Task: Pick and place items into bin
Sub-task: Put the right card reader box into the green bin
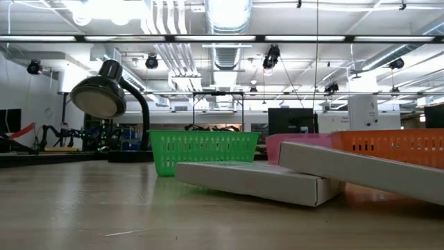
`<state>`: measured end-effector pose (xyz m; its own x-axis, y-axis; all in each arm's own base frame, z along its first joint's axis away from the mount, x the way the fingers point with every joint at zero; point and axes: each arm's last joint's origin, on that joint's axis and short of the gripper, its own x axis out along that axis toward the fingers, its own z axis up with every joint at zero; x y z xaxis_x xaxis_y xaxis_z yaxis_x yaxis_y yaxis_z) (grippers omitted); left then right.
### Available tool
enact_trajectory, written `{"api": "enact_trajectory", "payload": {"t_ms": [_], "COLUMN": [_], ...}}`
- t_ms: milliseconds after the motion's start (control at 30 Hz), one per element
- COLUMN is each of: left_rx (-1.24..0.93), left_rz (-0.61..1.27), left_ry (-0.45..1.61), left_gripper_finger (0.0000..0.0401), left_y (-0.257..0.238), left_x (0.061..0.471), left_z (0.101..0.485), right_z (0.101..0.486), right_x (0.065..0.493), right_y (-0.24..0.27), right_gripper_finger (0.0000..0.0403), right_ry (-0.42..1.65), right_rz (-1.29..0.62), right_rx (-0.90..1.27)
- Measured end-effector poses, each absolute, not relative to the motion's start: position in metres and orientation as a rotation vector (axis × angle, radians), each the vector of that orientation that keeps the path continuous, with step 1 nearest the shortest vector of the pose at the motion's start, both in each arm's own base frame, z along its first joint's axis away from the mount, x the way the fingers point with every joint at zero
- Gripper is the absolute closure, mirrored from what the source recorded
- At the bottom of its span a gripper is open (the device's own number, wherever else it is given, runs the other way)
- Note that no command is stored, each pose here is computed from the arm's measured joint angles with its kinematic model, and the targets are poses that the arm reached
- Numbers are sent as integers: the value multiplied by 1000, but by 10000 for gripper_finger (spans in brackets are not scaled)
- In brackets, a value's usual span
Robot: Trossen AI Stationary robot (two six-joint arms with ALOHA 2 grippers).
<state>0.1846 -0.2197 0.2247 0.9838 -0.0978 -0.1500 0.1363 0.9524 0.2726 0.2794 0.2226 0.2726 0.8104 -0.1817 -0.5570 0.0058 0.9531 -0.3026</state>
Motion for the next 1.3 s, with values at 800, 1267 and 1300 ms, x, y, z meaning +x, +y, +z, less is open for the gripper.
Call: {"api": "enact_trajectory", "payload": {"t_ms": [800,1267,1300], "left_rx": [297,297,296], "left_rz": [-109,-108,-108], "left_ry": [135,142,142], "left_gripper_finger": [219,219,219], "left_y": [-219,-217,-217], "left_x": [184,183,183], "left_z": [224,221,221], "right_z": [207,170,167], "right_x": [326,348,349], "right_y": [274,298,300], "right_gripper_finger": [158,170,170], "right_ry": [1132,1153,1166], "right_rz": [-163,-239,-250], "right_rx": [-121,-83,-98]}}
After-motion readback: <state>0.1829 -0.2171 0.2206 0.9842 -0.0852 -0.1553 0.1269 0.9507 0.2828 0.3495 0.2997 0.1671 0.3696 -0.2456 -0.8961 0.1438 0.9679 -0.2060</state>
